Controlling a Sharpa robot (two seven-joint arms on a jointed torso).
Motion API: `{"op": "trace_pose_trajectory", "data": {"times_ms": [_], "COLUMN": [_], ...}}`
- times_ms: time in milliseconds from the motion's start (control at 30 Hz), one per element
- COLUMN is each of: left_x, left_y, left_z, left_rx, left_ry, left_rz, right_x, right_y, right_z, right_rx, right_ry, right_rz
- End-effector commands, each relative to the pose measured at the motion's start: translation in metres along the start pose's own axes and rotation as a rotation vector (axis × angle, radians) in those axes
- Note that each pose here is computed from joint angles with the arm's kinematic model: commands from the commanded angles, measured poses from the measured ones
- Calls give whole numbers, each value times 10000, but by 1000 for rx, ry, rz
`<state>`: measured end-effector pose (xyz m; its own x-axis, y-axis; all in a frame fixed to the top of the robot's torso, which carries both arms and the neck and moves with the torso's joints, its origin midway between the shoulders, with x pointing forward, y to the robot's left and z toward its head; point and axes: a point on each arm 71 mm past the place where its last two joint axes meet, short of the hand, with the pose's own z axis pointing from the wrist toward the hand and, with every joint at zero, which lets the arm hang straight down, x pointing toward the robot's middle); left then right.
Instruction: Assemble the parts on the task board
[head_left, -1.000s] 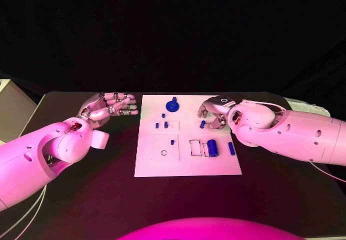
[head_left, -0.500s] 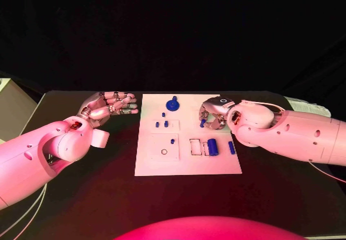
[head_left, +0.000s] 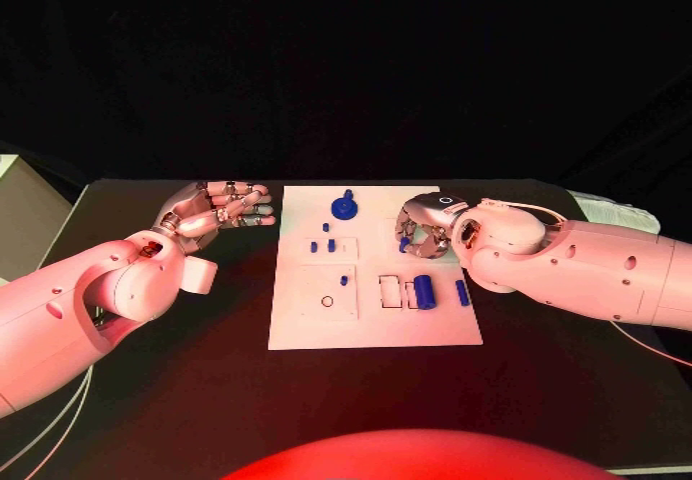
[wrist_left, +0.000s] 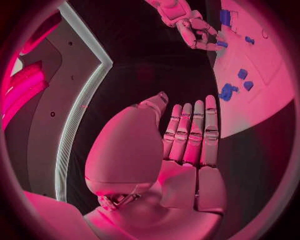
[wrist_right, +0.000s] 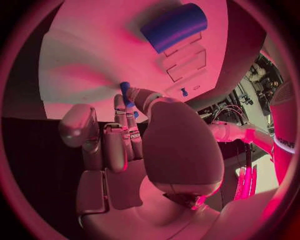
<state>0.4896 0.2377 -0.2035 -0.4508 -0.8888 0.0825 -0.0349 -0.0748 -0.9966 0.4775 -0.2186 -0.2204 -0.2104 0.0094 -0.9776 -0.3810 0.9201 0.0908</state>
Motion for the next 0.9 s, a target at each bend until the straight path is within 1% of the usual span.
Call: {"op": "trace_pose_trajectory", "data": {"times_ms": [33,267,400,500,667,767,900], "left_x": [17,18,14,7,1,3,9], "left_y": [2,7,12,17,24,27,30], "left_z": [3,3,2,1,4,7,13], "left_rx": [3,-1,-2,-4,-5,-5,-5], "left_ry": [12,14,13,10,8,8,10], "left_rz": [-11,-12,-12,-13,-13,-14,-16], "right_x": [48,38,1,-75,-263,-355,-414], "right_y": [15,16,37,60,126,222,380], "right_z": [-6,-21,-46,-74,-132,-175,-210], "right_rx": [2,13,10,5,-14,-41,-84], "right_ry": [10,-3,-14,-28,-60,-78,-88], "right_rz": [43,88,104,124,152,164,174]}}
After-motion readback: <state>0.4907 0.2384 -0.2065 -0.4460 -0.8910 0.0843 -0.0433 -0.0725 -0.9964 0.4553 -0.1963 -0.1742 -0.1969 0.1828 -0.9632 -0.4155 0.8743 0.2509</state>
